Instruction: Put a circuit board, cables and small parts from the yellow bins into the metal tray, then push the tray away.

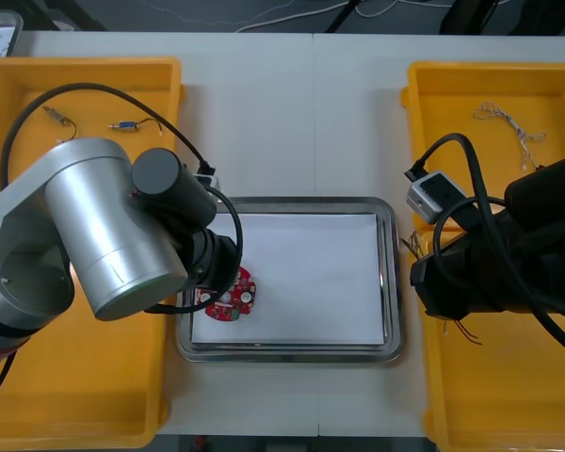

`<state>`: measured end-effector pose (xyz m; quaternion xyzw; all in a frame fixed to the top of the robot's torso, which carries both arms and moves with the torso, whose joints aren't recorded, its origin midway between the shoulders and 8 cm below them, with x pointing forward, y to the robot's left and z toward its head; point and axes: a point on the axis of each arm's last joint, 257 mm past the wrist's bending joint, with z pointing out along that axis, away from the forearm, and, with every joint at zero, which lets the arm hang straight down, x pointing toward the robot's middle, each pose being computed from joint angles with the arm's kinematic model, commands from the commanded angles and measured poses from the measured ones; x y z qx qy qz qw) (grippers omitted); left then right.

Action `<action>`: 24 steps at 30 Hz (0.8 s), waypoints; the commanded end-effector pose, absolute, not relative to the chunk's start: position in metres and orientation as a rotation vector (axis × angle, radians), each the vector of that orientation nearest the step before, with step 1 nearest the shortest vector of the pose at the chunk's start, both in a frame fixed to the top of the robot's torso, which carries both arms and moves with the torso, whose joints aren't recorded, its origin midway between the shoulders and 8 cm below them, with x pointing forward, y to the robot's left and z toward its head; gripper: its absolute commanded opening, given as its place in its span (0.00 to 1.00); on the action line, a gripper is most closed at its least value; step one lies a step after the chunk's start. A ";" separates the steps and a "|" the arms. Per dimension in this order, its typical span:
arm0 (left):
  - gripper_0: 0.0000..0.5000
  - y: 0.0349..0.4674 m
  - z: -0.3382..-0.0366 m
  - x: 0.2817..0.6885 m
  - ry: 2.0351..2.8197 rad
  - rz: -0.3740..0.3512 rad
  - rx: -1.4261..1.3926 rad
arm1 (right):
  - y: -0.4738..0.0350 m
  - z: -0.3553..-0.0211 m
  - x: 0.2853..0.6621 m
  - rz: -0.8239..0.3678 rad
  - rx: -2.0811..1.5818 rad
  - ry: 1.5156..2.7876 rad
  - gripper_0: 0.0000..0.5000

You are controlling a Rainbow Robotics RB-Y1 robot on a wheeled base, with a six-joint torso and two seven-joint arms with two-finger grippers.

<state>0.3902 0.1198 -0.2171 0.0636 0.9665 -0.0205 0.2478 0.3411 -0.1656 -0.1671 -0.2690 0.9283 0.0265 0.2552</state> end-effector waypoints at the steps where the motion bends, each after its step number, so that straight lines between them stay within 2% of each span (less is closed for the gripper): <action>1: 1.00 0.152 -0.197 0.391 2.619 0.025 0.210 | -0.151 -0.158 0.341 0.021 -0.807 2.465 0.00; 5: 1.00 0.167 -0.187 0.395 2.622 0.042 0.213 | -0.140 -0.164 0.338 0.006 -0.896 2.459 0.00; 14: 1.00 0.188 -0.153 0.410 2.579 0.001 0.277 | -0.128 -0.184 0.334 -0.094 -1.083 2.431 0.00; 19: 1.00 0.206 -0.142 0.416 2.569 -0.023 0.305 | -0.129 -0.197 0.339 -0.217 -1.253 2.364 0.00; 24: 1.00 0.229 -0.140 0.421 2.568 0.001 0.342 | -0.124 -0.205 0.343 -0.303 -1.398 2.288 0.00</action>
